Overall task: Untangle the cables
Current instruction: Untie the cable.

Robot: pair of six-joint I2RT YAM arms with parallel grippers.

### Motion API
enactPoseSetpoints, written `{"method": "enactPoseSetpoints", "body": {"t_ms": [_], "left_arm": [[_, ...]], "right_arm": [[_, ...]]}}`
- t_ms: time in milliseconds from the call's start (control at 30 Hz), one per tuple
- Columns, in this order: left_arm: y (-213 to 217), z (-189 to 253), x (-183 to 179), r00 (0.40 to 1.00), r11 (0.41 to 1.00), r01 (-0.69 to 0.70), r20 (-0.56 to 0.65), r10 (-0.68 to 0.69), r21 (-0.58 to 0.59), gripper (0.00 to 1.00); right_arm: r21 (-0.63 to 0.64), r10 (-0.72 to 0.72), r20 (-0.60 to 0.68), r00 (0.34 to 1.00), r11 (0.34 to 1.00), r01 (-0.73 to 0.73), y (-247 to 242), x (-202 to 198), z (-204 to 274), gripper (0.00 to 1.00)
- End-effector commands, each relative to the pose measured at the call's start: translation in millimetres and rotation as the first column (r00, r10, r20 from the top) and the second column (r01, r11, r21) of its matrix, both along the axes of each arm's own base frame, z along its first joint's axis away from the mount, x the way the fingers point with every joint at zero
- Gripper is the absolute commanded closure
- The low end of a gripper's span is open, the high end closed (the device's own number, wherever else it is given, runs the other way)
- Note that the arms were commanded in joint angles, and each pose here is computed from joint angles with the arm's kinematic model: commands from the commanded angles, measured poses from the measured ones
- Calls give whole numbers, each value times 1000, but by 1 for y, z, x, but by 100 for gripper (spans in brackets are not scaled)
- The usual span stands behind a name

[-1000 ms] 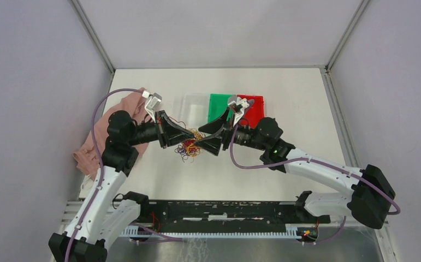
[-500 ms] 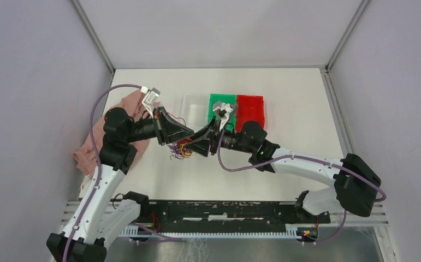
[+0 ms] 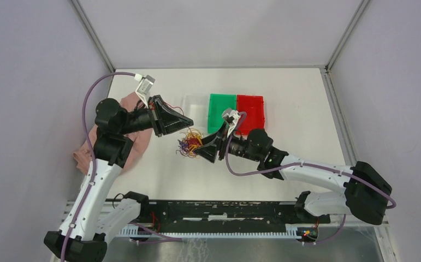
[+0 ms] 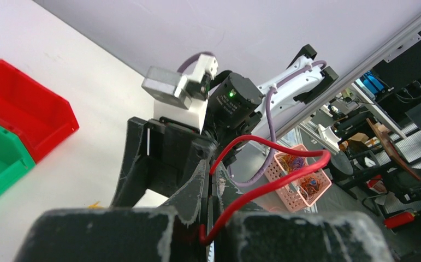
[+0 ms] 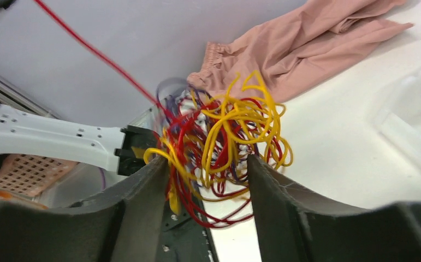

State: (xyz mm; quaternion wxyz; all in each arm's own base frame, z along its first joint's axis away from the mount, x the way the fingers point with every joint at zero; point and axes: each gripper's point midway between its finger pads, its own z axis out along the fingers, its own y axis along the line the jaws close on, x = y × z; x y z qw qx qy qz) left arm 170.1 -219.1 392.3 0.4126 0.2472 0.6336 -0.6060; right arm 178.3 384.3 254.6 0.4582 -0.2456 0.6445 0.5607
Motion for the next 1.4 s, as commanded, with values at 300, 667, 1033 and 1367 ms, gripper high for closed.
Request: {"method": "enactPoseSetpoints", "body": {"t_ms": [300,667,1033,1367], "left_arm": [[0,4,-3,998,1000,5,69,-6,12,97],[-2,5,-3,998,1000,15,66,-16,15,97],[-3,25,-9,994,1000,29,102,-28,-1,97],[-3,54,-7,983,1000,29,184,-26,-14,97]], "right_arm": [[53,-126,250,960,992,116,-38,3,92,14],[147,72,247,966,983,-111,14,-9,124,26],[235,124,127,984,960,-151,42,-1,111,49],[265,145,-87,986,957,-117,52,6,55,60]]}}
